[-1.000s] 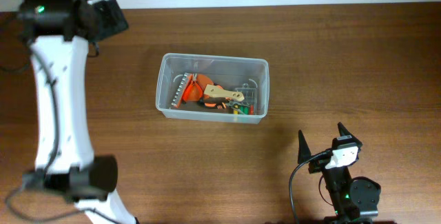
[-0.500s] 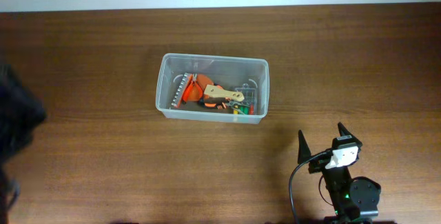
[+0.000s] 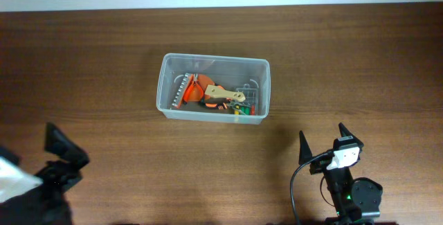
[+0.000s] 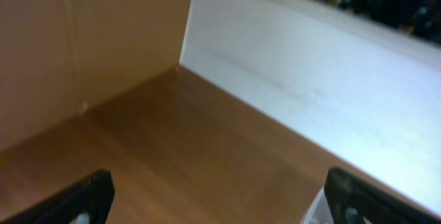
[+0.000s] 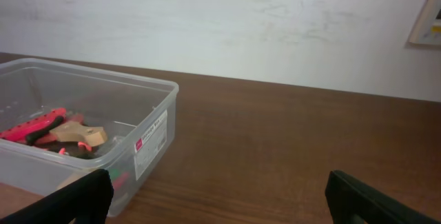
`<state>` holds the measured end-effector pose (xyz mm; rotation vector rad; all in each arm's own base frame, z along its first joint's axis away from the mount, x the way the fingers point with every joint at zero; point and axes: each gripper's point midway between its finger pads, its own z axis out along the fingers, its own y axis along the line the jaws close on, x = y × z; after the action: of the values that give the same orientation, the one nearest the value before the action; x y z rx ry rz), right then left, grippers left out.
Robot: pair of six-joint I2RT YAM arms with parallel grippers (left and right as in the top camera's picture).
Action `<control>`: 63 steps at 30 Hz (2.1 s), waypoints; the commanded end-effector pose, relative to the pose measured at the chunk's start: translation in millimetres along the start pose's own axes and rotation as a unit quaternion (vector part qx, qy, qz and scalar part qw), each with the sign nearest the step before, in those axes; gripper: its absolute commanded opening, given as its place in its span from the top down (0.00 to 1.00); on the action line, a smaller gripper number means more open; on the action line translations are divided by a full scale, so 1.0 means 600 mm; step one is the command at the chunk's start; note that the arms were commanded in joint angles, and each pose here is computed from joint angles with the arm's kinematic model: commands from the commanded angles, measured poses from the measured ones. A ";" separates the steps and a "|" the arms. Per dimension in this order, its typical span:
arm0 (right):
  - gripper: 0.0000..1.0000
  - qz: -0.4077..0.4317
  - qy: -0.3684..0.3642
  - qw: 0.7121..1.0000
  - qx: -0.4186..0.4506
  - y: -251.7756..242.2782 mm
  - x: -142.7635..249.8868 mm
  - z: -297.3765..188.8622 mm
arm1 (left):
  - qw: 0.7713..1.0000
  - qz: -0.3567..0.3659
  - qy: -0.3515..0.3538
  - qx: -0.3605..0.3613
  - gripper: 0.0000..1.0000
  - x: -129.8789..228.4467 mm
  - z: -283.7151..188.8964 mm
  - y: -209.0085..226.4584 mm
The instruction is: Pack container
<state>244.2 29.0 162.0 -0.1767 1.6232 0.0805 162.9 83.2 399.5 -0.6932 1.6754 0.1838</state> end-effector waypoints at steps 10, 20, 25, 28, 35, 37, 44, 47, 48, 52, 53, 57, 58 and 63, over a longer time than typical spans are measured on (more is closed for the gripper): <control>0.01 -0.004 -0.001 1.000 -0.010 0.007 0.003 0.000 | 0.998 0.011 0.048 0.045 0.01 0.258 0.108 0.005; 0.01 -0.004 -0.001 1.000 -0.010 0.007 0.003 0.000 | 0.995 0.006 0.053 0.081 0.01 0.345 0.125 0.008; 0.01 -0.004 -0.002 1.000 -0.010 0.007 0.002 0.000 | 0.994 0.005 0.054 0.091 0.01 0.364 0.127 0.009; 0.01 -0.004 -0.001 1.000 -0.010 0.007 0.003 0.000 | 0.993 0.006 0.060 0.098 0.01 0.380 0.129 0.009; 0.01 -0.004 -0.001 1.000 -0.010 0.007 0.003 0.000 | 0.993 0.006 0.062 0.102 0.01 0.399 0.132 0.011; 0.01 -0.004 -0.001 1.000 -0.010 0.007 0.003 0.000 | 0.993 0.007 0.066 0.100 0.01 0.406 0.134 0.013; 0.01 -0.004 -0.001 1.000 -0.010 0.007 0.003 0.000 | 0.991 0.012 0.083 0.107 0.01 0.427 0.137 0.010; 0.01 -0.004 -0.001 1.000 -0.010 0.007 0.003 0.000 | 0.991 0.013 0.083 0.106 0.01 0.427 0.138 0.011; 0.01 -0.004 -0.001 1.000 -0.010 0.007 0.003 0.000 | 0.991 0.016 0.082 0.102 0.01 0.427 0.138 0.014; 0.01 -0.004 -0.002 1.000 -0.010 0.007 0.002 0.000 | 0.989 0.062 0.083 0.104 0.01 0.433 0.138 0.016; 0.01 -0.004 -0.001 1.000 -0.010 0.007 0.003 0.000 | 0.988 0.075 0.082 0.105 0.01 0.433 0.138 0.016; 0.01 -0.004 -0.001 1.000 -0.010 0.007 0.003 0.000 | 0.983 0.123 0.084 0.110 0.01 0.443 0.140 0.016; 0.01 -0.004 -0.001 1.000 -0.010 0.007 0.003 0.000 | 0.981 0.136 0.085 0.112 0.01 0.446 0.141 0.015; 0.01 -0.004 -0.001 1.000 -0.010 0.007 0.003 0.000 | 0.967 0.207 0.077 0.131 0.01 0.455 0.142 0.006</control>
<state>244.3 29.0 161.9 -0.1769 1.6232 0.0808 211.7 39.3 123.9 -0.3082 1.9254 0.1293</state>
